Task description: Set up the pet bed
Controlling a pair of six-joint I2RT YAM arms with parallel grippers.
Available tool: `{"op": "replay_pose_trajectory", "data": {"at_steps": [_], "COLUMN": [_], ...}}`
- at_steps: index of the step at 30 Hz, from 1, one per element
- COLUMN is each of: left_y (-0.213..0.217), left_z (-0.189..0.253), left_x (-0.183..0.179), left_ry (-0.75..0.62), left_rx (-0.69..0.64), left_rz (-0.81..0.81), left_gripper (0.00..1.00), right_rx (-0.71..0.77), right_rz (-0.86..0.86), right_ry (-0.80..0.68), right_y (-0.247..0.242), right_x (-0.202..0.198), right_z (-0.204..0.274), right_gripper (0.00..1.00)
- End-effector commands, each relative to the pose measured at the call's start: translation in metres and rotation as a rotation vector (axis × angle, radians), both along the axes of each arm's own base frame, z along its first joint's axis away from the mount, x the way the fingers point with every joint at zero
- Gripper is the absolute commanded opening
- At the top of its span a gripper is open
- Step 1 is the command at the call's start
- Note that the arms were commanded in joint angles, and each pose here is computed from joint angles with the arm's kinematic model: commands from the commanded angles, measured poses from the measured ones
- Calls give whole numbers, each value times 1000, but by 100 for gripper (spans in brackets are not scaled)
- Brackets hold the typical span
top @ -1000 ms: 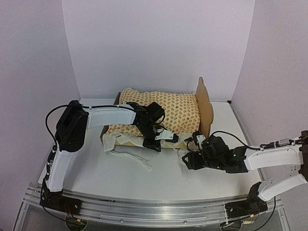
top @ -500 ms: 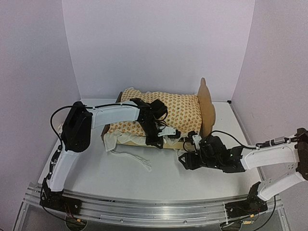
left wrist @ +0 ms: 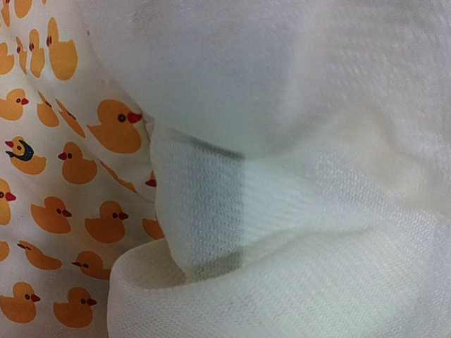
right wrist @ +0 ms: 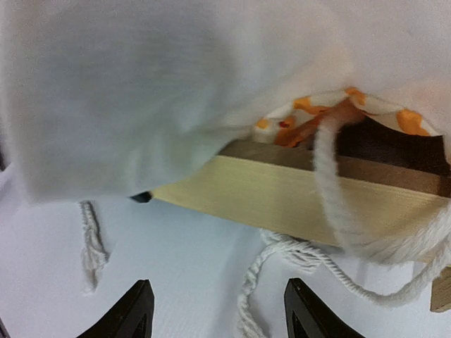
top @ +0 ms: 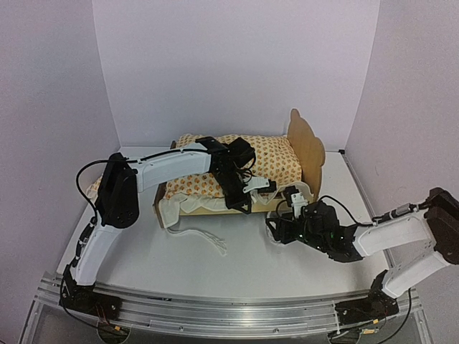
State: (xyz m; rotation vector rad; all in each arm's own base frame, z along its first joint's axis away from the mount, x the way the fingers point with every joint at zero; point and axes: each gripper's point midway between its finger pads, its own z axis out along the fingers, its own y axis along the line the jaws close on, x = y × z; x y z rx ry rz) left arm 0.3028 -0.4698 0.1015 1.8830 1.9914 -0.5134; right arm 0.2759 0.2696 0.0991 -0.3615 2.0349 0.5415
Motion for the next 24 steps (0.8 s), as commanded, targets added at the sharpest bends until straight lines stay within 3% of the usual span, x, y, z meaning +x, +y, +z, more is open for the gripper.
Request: {"op": "replay_pose_trajectory", "data": {"at_steps": [1, 16, 24], "left_y": [-30, -35, -36], "left_z": [162, 163, 157], "left_x": [35, 35, 31], "left_ry": [-301, -297, -266], "left_rx": [-370, -391, -392], "left_rz": [37, 25, 17], "left_gripper": [0, 0, 0], "right_rx": [97, 134, 182], "right_rz": [-130, -215, -296], "right_ry": [-81, -133, -262], "right_y": [-10, -5, 1], "right_x": [39, 65, 93], "right_z": [13, -31, -24], "right_gripper": [63, 62, 59]}}
